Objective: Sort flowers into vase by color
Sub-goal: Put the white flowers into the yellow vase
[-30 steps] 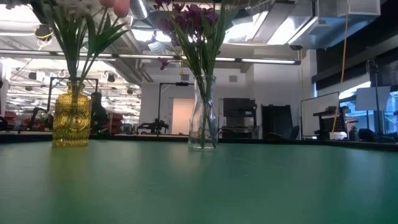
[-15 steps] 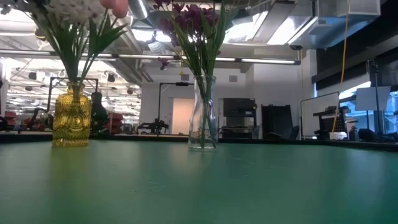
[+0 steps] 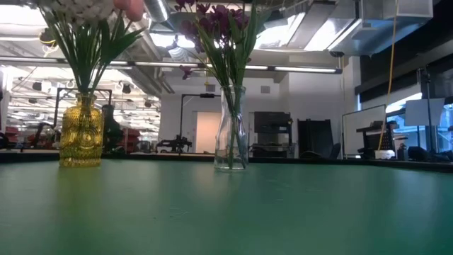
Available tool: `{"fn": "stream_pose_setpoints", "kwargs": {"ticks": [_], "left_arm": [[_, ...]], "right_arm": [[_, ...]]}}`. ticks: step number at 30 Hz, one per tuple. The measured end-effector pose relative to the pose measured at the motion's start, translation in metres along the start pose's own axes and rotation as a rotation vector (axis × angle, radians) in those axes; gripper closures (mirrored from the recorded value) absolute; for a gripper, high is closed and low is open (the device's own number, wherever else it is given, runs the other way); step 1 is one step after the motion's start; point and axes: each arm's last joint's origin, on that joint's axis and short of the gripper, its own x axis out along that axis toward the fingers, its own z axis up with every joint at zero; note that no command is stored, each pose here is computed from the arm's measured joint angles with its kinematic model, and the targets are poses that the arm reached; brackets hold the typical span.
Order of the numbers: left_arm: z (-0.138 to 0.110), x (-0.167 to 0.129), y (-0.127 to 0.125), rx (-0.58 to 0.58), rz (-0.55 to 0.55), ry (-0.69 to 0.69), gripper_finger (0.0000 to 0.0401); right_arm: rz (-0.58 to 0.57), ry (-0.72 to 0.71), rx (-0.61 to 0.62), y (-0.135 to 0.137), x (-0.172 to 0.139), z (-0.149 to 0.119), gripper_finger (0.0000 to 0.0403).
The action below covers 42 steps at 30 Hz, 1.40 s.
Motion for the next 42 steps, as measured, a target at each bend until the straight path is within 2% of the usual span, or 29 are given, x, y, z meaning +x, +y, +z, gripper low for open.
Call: {"fn": "stream_pose_setpoints", "kwargs": {"ticks": [4,10,21,25,29,31,34,38,42], "left_arm": [[0.006,-0.004,-0.005,-0.021,-0.058,-0.010,0.0156],[0.014,-0.011,-0.011,-0.091,-0.078,-0.040,0.0156],[0.011,-0.012,-0.011,-0.345,-0.101,0.022,0.0156],[0.018,-0.012,-0.014,-0.318,-0.143,-0.048,0.0156],[0.028,-0.014,-0.020,-0.220,-0.216,-0.137,0.0156],[0.029,-0.015,-0.020,-0.216,-0.224,-0.146,0.0156],[0.027,-0.014,-0.019,-0.262,-0.201,-0.130,0.0156],[0.014,-0.007,-0.009,-0.385,-0.064,0.007,0.0156],[0.009,-0.006,-0.007,-0.426,-0.040,0.050,0.0156]], "right_arm": [[0.000,-0.004,-0.002,0.000,0.000,0.000,0.0237],[0.000,-0.017,-0.007,0.000,0.000,0.002,0.0237],[0.000,-0.020,-0.008,0.000,0.000,0.002,0.0237],[0.000,-0.020,-0.008,0.000,0.000,0.002,0.0237],[0.007,-0.020,-0.003,0.000,0.000,0.002,0.0237],[0.015,-0.020,0.010,0.000,0.000,0.002,0.0237],[0.027,-0.019,0.018,0.001,0.000,0.002,0.0237],[0.033,-0.019,0.019,0.001,0.000,0.002,0.0237],[0.033,-0.020,0.018,0.001,0.000,0.002,0.0237]]}}
